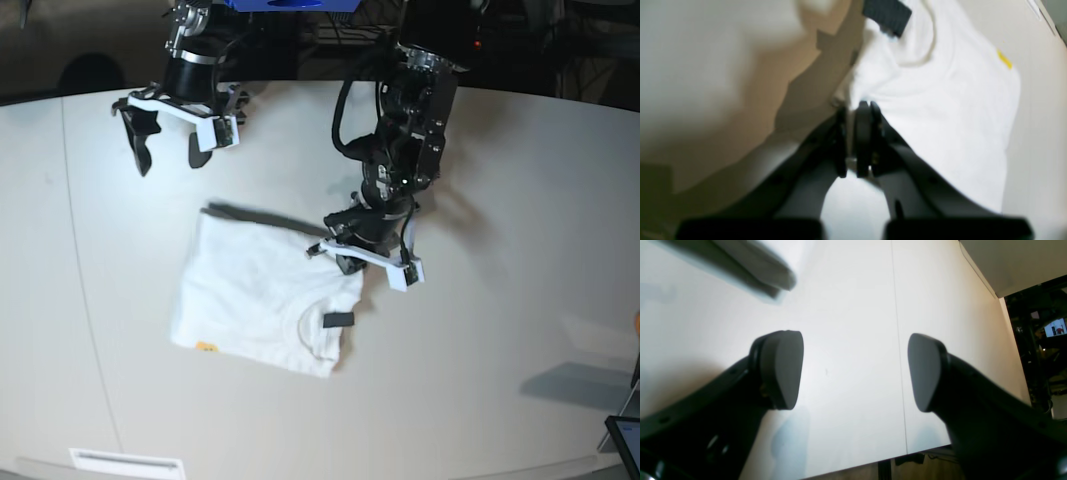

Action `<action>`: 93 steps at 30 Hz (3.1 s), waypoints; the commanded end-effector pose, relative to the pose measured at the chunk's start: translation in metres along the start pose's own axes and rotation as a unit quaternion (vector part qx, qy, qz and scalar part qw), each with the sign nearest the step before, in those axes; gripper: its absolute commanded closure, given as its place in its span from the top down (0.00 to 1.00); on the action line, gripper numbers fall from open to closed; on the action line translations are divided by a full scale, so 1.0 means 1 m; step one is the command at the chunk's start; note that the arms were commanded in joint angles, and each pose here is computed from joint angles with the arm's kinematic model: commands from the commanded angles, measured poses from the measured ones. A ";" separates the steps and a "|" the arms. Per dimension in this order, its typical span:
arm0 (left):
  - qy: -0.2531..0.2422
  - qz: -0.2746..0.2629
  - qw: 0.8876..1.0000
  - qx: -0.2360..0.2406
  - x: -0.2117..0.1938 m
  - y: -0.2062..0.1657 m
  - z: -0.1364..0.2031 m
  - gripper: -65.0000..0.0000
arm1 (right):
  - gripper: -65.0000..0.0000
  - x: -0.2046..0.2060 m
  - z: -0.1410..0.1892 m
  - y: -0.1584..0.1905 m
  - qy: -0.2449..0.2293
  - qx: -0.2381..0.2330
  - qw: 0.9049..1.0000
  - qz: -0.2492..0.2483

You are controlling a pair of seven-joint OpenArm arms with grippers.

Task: Fold the T-shirt properly
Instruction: 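Grasp the shirt's side edge with the left gripper and drag it, then press both grippers onto the shirt's edges to flatten it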

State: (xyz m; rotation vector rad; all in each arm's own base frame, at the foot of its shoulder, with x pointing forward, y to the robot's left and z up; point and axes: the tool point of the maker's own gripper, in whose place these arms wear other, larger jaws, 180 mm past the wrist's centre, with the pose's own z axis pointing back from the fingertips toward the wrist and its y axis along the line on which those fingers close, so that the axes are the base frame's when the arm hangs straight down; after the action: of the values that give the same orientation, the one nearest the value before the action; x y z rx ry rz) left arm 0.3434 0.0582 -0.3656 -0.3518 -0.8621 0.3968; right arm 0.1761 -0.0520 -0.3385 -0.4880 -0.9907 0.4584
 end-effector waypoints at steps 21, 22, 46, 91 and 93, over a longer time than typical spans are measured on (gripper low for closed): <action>-0.049 -0.011 0.998 0.030 0.086 0.027 -0.010 0.00 | 0.71 0.030 0.034 0.044 -0.007 0.076 0.995 -0.059; -0.049 -0.012 0.998 0.034 0.088 0.030 -0.013 0.00 | 0.71 0.030 0.034 0.044 -0.007 0.076 0.995 -0.059; -0.057 -0.026 0.992 0.108 0.161 0.066 -0.058 0.33 | 0.71 0.030 0.034 0.044 -0.008 0.077 0.995 -0.058; -0.122 -0.204 0.967 0.089 0.066 0.080 0.038 0.00 | 0.01 0.172 0.014 0.076 -0.229 0.190 0.953 0.056; -0.131 -0.215 0.963 0.097 0.064 0.077 0.044 0.00 | 0.01 0.179 0.009 0.074 -0.233 0.194 0.952 0.045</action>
State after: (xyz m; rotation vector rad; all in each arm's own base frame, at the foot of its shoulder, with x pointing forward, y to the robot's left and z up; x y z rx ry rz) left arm 0.3236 0.1616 -0.3465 0.0742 -1.0625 0.1269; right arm 0.2412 0.0941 -0.2836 -0.1515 -1.2216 0.9472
